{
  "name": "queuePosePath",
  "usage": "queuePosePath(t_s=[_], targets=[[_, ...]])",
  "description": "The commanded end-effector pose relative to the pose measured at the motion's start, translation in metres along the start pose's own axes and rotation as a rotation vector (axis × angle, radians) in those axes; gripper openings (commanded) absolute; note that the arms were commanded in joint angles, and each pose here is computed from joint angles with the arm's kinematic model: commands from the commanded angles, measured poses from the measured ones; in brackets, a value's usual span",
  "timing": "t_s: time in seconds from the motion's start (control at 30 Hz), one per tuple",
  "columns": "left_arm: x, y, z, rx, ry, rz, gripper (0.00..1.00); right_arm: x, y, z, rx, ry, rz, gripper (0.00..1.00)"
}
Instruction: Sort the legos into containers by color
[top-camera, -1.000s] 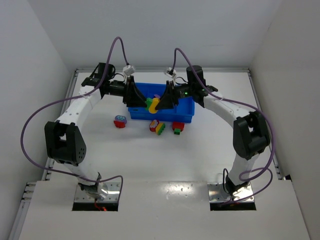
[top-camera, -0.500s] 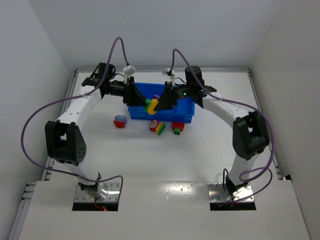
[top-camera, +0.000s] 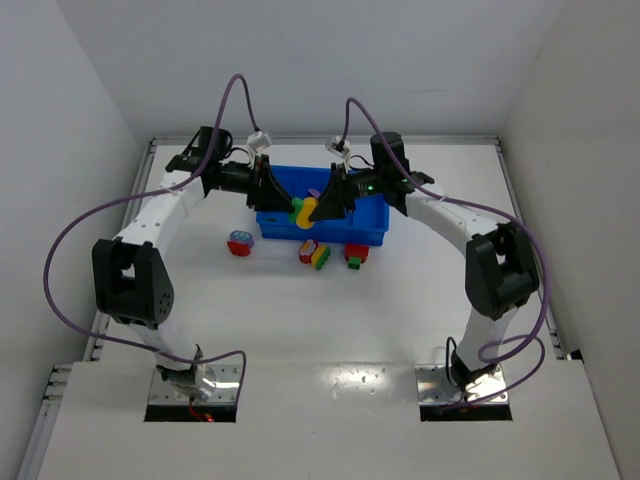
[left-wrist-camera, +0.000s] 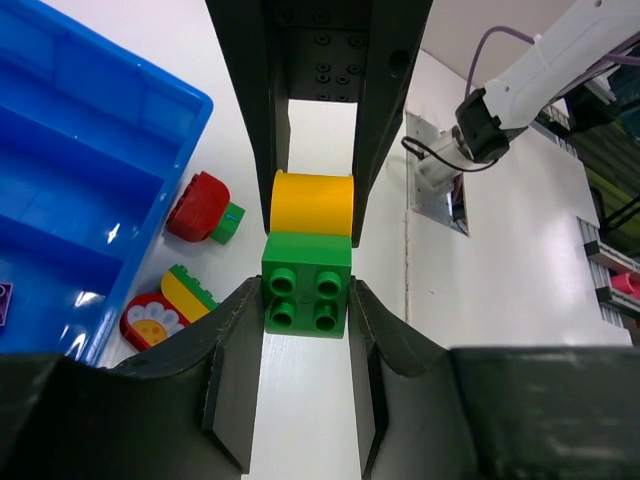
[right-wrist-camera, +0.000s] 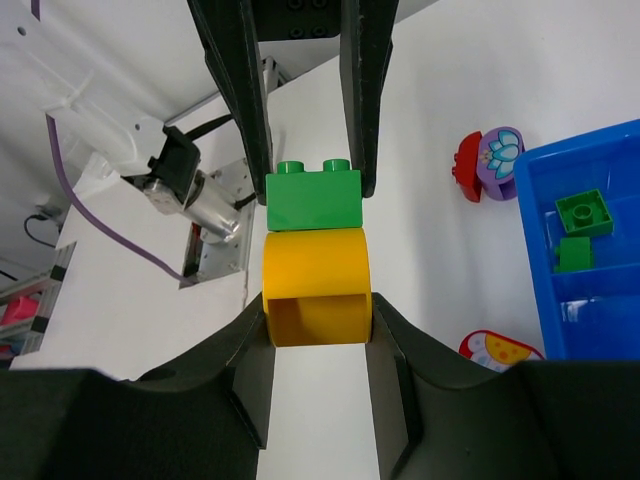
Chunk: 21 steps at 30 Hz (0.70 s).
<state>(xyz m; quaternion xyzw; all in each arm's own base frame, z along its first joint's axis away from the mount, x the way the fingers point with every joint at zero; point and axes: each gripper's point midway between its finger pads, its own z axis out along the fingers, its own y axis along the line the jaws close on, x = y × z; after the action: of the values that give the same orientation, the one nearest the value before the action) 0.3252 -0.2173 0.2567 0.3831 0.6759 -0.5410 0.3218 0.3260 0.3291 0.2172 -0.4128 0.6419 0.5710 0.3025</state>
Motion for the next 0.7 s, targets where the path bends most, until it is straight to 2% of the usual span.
queuePosePath(t_s=[0.0, 0.33, 0.53, 0.67], targets=[[-0.004, 0.009, -0.005, -0.018, -0.013, 0.021, 0.11, -0.016, 0.01, 0.001, -0.044, -0.023, -0.104, 0.02], [-0.036, 0.053, -0.055, -0.177, -0.083, 0.036, 0.08, 0.002, 0.011, -0.015, 0.002, -0.008, -0.092, 0.01], [-0.034, 0.08, -0.055, -0.267, -0.059, 0.04, 0.08, 0.011, 0.009, -0.025, 0.036, 0.003, -0.075, 0.0], [-0.023, 0.113, -0.047, -0.425, -0.03, 0.0, 0.1, 0.011, -0.006, -0.03, 0.111, 0.005, -0.086, 0.0]])
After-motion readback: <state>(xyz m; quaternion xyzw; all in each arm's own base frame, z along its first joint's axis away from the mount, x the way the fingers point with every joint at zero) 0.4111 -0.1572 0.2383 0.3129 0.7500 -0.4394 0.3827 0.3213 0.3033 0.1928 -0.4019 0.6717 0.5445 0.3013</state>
